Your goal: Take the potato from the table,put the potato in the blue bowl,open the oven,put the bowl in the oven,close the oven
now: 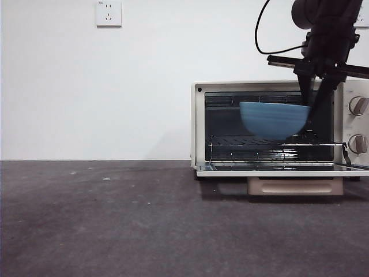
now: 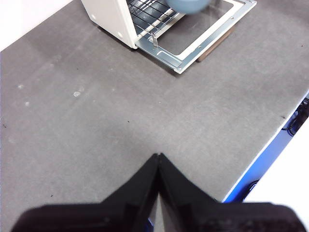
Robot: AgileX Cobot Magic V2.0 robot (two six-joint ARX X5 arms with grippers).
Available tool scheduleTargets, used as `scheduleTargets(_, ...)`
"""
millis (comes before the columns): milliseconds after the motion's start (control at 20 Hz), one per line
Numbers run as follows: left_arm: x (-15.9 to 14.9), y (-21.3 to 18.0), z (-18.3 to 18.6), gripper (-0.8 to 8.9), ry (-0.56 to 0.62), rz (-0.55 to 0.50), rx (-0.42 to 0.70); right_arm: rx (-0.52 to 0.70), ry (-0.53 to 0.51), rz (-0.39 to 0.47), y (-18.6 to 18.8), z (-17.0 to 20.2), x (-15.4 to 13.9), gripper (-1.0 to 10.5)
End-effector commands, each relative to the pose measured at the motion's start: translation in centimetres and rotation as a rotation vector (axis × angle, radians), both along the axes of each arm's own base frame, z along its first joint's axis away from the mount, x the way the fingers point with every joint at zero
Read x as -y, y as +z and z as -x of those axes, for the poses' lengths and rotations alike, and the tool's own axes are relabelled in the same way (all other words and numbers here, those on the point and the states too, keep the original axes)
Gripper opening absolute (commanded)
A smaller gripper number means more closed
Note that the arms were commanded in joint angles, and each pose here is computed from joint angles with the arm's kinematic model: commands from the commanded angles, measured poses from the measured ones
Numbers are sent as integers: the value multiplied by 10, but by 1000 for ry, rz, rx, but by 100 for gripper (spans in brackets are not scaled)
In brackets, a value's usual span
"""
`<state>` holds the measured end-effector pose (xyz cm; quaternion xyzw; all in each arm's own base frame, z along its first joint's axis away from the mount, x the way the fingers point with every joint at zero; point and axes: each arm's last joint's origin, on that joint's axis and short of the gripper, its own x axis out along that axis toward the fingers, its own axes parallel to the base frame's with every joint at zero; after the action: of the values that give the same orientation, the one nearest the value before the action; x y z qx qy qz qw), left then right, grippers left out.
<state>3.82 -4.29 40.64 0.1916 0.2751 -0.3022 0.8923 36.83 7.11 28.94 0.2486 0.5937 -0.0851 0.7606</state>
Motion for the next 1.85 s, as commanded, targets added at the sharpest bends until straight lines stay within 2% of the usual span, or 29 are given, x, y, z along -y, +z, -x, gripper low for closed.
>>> scheduleTargets(50, 0, -1, 0, -5, -6, -9, 8, 14, -134, -18, 3, -6, 3, -8)
scheduleTargets(200, 0, -1, 0, -5, -10, -14, 11, 28, -230, -47, 6, -9, 5, -9)
scheduleTargets(500, 0, -1, 0, -5, -14, -17, 14, 14, -353, -77, 1, -14, 7, -9)
scheduleTargets(700, 0, -1, 0, -5, -15, -18, 14, 2, -415, -35, -2, -14, 10, -9)
scheduleTargets(1650, 0, -1, 0, -5, -19, -19, 13, 11, -433, -4, -17, -26, 12, 5)
scheduleTargets(1700, 0, -1, 0, -5, -19, -19, 13, 12, -433, -5, -17, -26, 12, 49)
scheduleTargets(1800, 0, -1, 0, -5, -19, -18, 13, 17, -432, -9, -17, -26, 12, 237)
scheduleTargets(1850, 0, -1, 0, -5, -19, -19, 13, 23, -424, -16, -16, -27, 12, 259)
